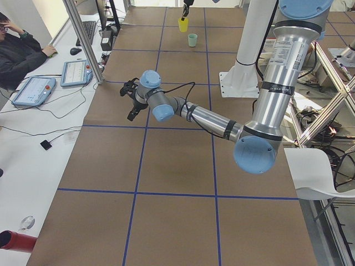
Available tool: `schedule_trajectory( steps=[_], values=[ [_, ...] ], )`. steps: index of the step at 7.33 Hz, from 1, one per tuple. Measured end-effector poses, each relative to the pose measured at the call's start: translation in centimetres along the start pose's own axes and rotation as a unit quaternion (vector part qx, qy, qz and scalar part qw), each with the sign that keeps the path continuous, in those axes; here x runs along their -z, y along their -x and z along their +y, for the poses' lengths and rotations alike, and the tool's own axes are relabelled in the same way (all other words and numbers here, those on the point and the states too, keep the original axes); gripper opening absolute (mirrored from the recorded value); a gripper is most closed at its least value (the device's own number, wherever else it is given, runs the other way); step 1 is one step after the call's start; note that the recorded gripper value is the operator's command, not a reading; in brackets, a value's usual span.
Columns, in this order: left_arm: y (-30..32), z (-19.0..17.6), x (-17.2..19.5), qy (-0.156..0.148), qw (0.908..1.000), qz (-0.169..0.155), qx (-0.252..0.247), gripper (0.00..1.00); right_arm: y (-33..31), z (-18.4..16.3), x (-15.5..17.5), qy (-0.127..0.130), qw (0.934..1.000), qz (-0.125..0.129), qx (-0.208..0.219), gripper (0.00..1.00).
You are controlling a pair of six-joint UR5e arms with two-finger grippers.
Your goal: Transfer and stack yellow cup on green cup
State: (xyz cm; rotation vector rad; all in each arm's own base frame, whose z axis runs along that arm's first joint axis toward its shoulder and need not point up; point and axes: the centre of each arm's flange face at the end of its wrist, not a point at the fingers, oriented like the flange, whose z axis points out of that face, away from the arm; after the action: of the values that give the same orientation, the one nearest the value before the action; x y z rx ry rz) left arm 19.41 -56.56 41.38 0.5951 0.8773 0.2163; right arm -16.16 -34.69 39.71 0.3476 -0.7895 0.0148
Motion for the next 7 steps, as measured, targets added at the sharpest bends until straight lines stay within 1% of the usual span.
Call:
schedule_trajectory(
  steps=[2,4,6,7],
  values=[
    [0.3,0.1,-0.1,0.003,1.0000,-0.002,0.002,0.99,-1.6,1.8,-1.0,0.022,0.9997,-0.013,-0.002,0.00],
    [0.5,0.1,-0.2,0.004,1.0000,-0.004,0.004,0.99,-2.3,2.7,-2.2,0.048,0.9987,-0.019,-0.005,0.00],
    [0.7,0.2,-0.3,0.005,1.0000,-0.005,0.006,0.99,-2.8,3.6,-2.7,0.069,0.9974,-0.021,-0.007,0.00],
    [0.9,0.2,-0.3,0.005,0.9999,-0.005,0.007,0.99,-3.1,3.9,-2.9,0.076,0.9969,-0.020,-0.009,0.00]
  ],
)
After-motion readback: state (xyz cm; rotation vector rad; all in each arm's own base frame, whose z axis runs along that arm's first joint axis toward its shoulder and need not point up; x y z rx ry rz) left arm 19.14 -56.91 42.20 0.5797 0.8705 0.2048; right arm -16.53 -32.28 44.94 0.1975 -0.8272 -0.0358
